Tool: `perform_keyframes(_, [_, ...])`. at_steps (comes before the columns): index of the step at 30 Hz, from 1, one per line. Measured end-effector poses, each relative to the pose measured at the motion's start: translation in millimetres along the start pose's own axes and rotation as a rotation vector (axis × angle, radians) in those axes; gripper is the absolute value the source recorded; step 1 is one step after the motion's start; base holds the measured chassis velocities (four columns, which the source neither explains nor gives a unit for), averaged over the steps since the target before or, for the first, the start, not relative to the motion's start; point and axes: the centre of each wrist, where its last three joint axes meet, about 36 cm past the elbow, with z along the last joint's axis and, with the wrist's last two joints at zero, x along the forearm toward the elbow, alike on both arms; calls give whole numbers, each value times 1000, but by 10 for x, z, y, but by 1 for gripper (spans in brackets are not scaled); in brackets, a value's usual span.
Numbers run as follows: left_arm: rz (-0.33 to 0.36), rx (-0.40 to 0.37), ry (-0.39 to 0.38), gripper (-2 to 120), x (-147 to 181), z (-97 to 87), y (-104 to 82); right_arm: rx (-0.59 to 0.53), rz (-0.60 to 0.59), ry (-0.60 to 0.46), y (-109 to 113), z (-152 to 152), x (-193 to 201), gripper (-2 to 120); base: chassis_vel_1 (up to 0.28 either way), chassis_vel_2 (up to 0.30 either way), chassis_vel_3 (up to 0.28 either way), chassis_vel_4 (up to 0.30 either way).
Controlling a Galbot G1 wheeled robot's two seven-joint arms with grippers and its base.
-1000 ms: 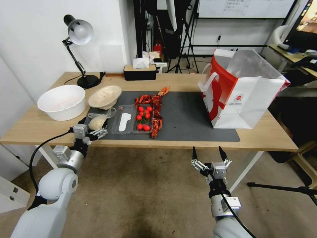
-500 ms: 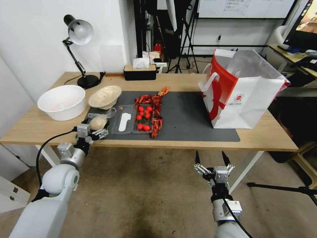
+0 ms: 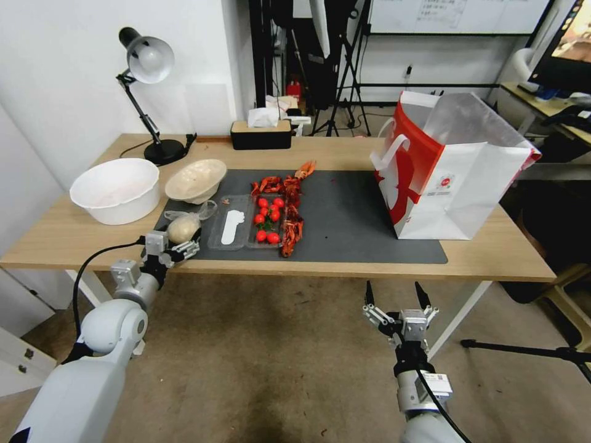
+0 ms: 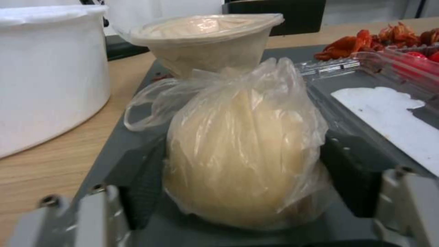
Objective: Pick up the trash from the table and place it into the takeout bag.
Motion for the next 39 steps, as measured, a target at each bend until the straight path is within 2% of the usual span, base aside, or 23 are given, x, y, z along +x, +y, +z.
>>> perform_keyframes(1, [-1, 0, 3, 67, -8, 5, 13, -1, 2, 1, 4, 5, 0, 100, 0, 0, 0, 0])
perform_keyframes(2, [-1, 0, 3, 67, -8, 5, 13, -1, 2, 1, 4, 5, 0, 100, 0, 0, 0, 0])
perform_keyframes(4, [-2, -2, 7, 57, -12, 12, 26, 0, 2, 1, 5, 10, 1, 100, 0, 0, 0, 0])
perform_keyframes(6, [-2, -3, 7, 53, -13, 12, 30, 0, 3, 1, 5, 12, 1, 100, 0, 0, 0, 0])
perform_keyframes(8, [0, -5, 8, 41, -12, 10, 37, 1, 4, 2, 7, 18, 2, 100, 0, 0, 0, 0])
perform_keyframes(9, [0, -5, 8, 41, -12, 10, 37, 1, 4, 2, 7, 18, 2, 100, 0, 0, 0, 0])
perform_keyframes(11, [2, -7, 6, 31, -7, 9, 39, 1, 4, 3, 9, 23, 6, 100, 0, 0, 0, 0])
perform_keyframes(12, [2, -7, 6, 31, -7, 9, 39, 1, 4, 3, 9, 23, 6, 100, 0, 0, 0, 0])
perform_keyframes(14, [7, -11, -4, 20, 8, -11, 41, 1, 5, 5, 11, 29, 11, 100, 0, 0, 0, 0])
perform_keyframes(16, [7, -11, -6, 18, 9, -13, 41, 1, 5, 5, 11, 30, 12, 100, 0, 0, 0, 0])
perform_keyframes(18, [23, -13, -45, 9, 27, -90, 39, 1, 4, 5, 14, 32, 16, 100, 0, 0, 0, 0])
perform_keyframes(20, [29, -12, -54, 9, 30, -111, 35, 1, 4, 5, 14, 32, 17, 100, 0, 0, 0, 0])
perform_keyframes(22, [55, -13, -100, 7, 50, -231, 16, 0, 3, 6, 19, 33, 20, 100, 0, 0, 0, 0])
perform_keyframes(24, [63, -13, -112, 7, 57, -271, 7, 0, 3, 6, 21, 33, 21, 100, 0, 0, 0, 0])
perform_keyframes(27, [113, -18, -178, 7, 97, -546, -60, -2, 2, 7, 28, 32, 26, 100, 0, 0, 0, 0])
perform_keyframes(28, [113, -18, -178, 7, 97, -546, -60, -2, 2, 7, 28, 32, 26, 100, 0, 0, 0, 0])
perform_keyframes(31, [177, -35, -229, 7, 88, -818, -138, -3, 2, 7, 31, 29, 33, 100, 0, 0, 0, 0])
perform_keyframes(34, [203, -41, -246, 7, 68, -906, -159, -3, 2, 7, 31, 28, 34, 100, 0, 0, 0, 0])
perform_keyframes(35, [238, -44, -263, 7, 39, -974, -181, -3, 2, 7, 32, 28, 35, 100, 0, 0, 0, 0])
perform_keyframes(38, [258, -44, -271, 7, 23, -1004, -192, -3, 2, 7, 32, 28, 35, 100, 0, 0, 0, 0])
perform_keyframes(39, [288, -42, -283, 7, -5, -1050, -208, -3, 2, 6, 32, 27, 35, 100, 0, 0, 0, 0])
